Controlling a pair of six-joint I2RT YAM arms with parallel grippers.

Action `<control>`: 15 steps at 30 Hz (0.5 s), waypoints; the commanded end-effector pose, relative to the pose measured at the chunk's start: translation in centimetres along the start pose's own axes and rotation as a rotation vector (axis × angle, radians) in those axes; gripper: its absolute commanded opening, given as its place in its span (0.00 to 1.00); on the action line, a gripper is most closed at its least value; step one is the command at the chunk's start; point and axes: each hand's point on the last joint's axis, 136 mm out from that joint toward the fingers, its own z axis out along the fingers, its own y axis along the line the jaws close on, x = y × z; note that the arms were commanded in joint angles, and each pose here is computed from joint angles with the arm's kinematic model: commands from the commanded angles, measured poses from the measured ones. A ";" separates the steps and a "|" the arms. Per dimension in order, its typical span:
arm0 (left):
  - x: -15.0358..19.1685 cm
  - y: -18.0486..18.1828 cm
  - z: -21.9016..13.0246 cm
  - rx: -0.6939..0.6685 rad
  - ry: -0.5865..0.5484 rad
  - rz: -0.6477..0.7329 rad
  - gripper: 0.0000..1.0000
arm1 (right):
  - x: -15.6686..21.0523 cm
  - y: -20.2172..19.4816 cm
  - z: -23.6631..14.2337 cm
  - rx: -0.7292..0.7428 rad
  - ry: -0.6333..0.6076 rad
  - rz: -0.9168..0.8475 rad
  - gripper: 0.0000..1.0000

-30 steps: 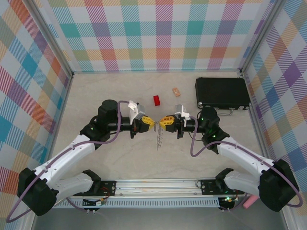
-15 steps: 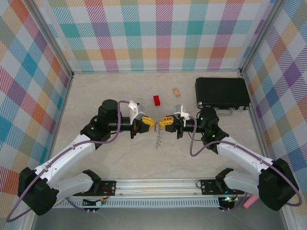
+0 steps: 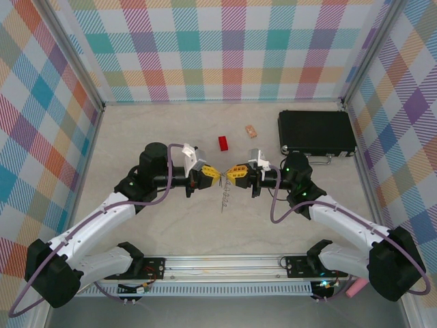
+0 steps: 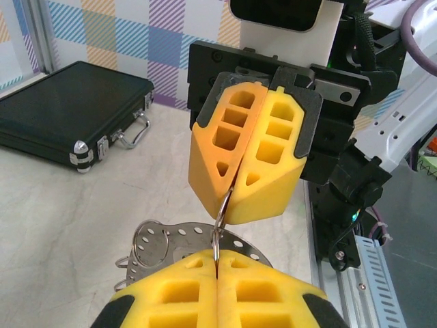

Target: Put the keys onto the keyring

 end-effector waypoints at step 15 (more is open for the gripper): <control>-0.9 0.4 -0.5 -0.018 -0.044 0.005 0.00 | -1.5 0.7 -0.2 -0.018 -0.041 -0.044 0.00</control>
